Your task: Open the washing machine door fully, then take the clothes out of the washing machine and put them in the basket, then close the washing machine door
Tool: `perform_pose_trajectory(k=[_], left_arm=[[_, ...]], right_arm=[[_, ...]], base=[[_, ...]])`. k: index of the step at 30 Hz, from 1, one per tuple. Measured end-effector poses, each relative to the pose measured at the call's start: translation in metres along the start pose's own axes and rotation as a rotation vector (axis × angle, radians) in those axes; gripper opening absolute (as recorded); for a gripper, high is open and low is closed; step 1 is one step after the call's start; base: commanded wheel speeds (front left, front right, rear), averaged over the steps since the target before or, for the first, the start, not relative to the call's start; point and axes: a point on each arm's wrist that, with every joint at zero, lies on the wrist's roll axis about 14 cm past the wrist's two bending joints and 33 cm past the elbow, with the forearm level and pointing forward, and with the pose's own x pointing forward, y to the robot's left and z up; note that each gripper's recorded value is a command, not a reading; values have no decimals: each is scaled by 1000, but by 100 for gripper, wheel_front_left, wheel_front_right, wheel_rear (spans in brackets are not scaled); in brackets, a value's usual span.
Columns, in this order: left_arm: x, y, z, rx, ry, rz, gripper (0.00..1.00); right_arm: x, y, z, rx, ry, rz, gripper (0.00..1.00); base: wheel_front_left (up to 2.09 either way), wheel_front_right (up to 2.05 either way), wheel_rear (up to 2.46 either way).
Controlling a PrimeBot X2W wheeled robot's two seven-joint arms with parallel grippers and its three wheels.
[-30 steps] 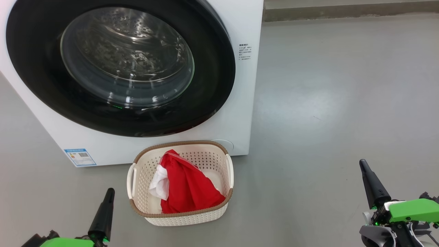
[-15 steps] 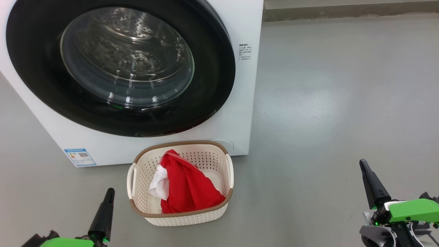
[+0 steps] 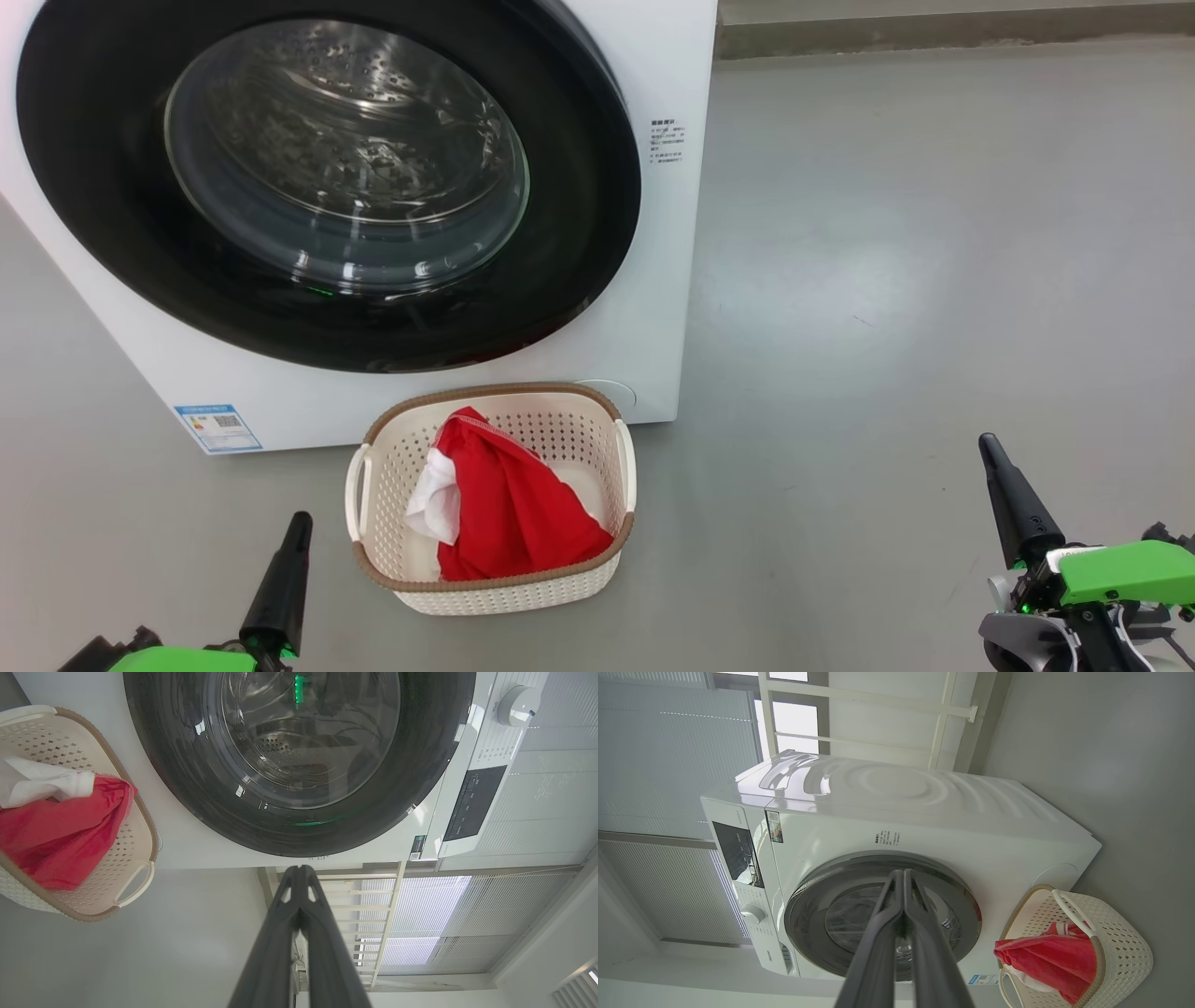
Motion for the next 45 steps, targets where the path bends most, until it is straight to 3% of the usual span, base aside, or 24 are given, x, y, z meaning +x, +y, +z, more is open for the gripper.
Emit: perform_pose_trajectory(k=[45], left_arm=[[0, 0, 0, 0, 0, 0, 0]], right_arm=[[0, 0, 1, 0, -2, 0, 0]], base=[[0, 0, 0]])
